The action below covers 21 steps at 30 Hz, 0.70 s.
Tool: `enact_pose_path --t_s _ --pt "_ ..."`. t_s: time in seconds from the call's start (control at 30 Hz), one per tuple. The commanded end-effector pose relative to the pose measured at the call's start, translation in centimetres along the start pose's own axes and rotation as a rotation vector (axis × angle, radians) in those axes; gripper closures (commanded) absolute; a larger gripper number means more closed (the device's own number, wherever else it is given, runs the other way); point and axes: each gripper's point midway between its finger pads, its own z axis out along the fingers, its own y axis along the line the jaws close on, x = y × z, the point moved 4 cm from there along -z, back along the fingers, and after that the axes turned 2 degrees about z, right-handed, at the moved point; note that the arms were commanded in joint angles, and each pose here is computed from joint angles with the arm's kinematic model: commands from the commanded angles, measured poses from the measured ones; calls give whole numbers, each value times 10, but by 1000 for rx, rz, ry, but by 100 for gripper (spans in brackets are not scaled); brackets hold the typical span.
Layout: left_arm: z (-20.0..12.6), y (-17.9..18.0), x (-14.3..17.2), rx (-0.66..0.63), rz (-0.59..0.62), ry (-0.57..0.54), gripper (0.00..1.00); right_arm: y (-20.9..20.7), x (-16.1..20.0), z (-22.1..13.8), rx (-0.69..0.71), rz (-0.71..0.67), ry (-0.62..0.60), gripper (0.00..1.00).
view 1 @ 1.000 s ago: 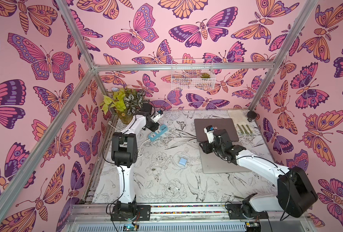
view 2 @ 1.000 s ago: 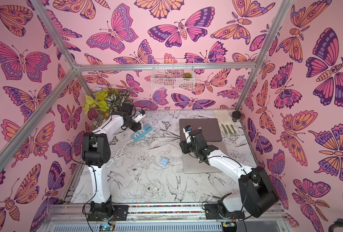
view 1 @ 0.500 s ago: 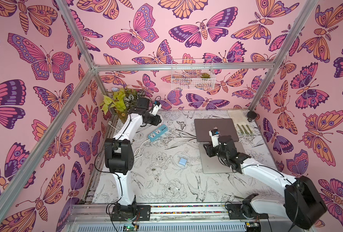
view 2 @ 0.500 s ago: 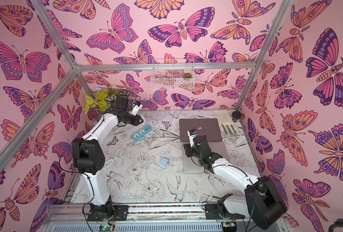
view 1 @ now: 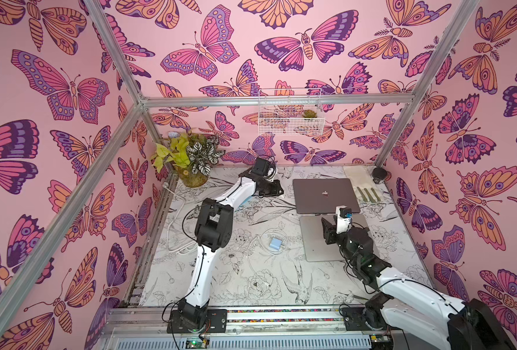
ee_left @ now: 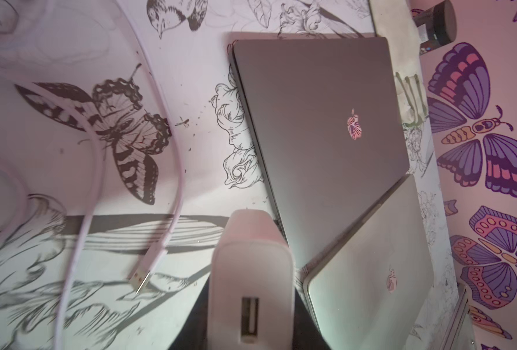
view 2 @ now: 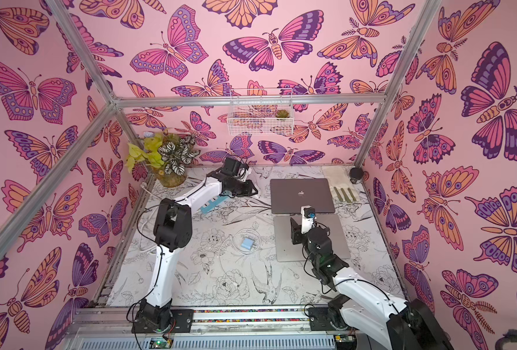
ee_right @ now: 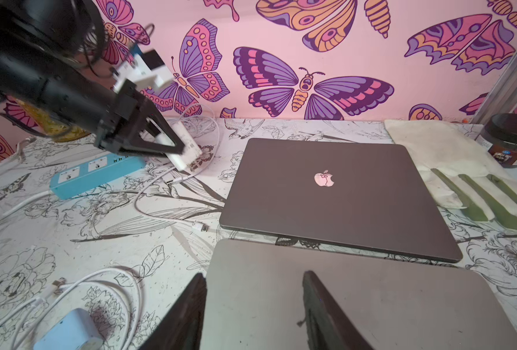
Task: Unplug the laptop charger
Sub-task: Place the plug at the center of the board.
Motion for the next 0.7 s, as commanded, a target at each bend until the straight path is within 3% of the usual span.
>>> enact_pose_path --t_s 0.0,0.17,0.33,0.57,0.67 --pt "12 -6 -20 14 -22 -69 74 3 -15 1 1 10 -66 47" --pt "37 0 -20 20 -57 -58 73 5 -12 6 0 7 -48 47" --pt "49 8 -19 -1 -62 -60 63 4 -11 7 7 9 -44 47" --pt "60 7 -13 39 -79 -29 57 3 -9 9 17 8 -31 47" --pt "56 2 -14 56 -68 -30 38 2 -9 9 23 8 -32 47"
